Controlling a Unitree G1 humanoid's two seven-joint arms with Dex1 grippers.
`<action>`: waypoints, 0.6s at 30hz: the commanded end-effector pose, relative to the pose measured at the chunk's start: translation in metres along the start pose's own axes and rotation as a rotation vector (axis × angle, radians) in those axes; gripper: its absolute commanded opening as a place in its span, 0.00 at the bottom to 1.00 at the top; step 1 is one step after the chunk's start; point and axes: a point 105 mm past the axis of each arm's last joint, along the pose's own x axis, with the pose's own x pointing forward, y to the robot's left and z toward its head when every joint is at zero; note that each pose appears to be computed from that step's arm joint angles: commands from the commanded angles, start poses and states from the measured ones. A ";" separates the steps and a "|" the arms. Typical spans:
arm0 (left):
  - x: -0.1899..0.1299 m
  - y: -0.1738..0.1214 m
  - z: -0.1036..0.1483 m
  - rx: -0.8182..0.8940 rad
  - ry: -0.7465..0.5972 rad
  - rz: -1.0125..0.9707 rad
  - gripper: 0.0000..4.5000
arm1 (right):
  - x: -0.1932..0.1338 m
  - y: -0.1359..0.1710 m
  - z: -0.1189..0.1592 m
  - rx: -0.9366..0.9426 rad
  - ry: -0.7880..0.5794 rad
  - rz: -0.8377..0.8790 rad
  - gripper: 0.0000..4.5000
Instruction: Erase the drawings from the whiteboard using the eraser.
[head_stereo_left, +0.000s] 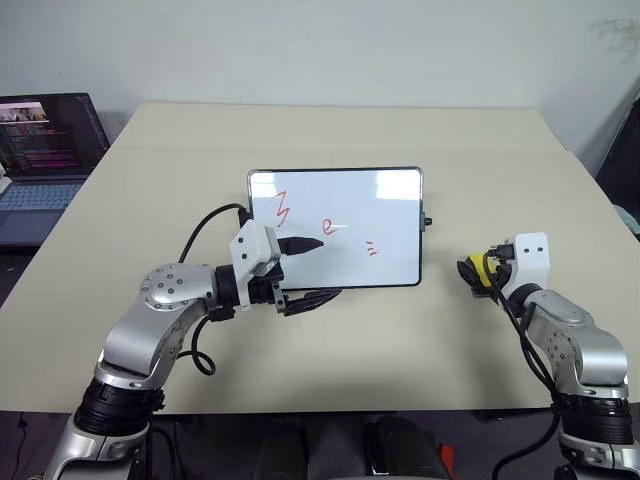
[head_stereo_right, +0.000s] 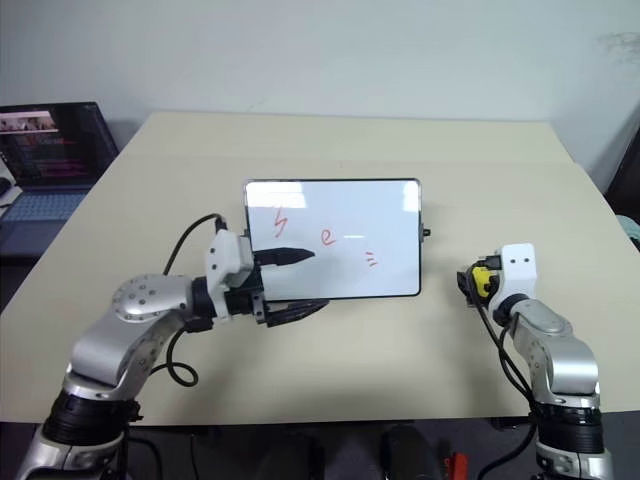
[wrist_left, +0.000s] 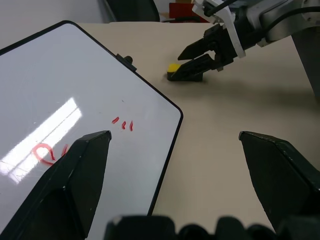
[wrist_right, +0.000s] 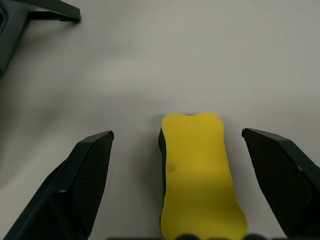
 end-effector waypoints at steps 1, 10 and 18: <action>-0.003 -0.001 0.012 0.058 -0.022 0.013 1.00 | 0.001 -0.004 0.015 -0.018 -0.056 -0.003 1.00; -0.006 -0.001 0.010 0.061 -0.019 0.031 1.00 | 0.004 -0.014 0.014 -0.002 -0.053 -0.023 1.00; -0.006 -0.001 0.010 0.063 -0.019 0.037 1.00 | 0.003 -0.018 0.011 0.014 -0.043 -0.027 0.54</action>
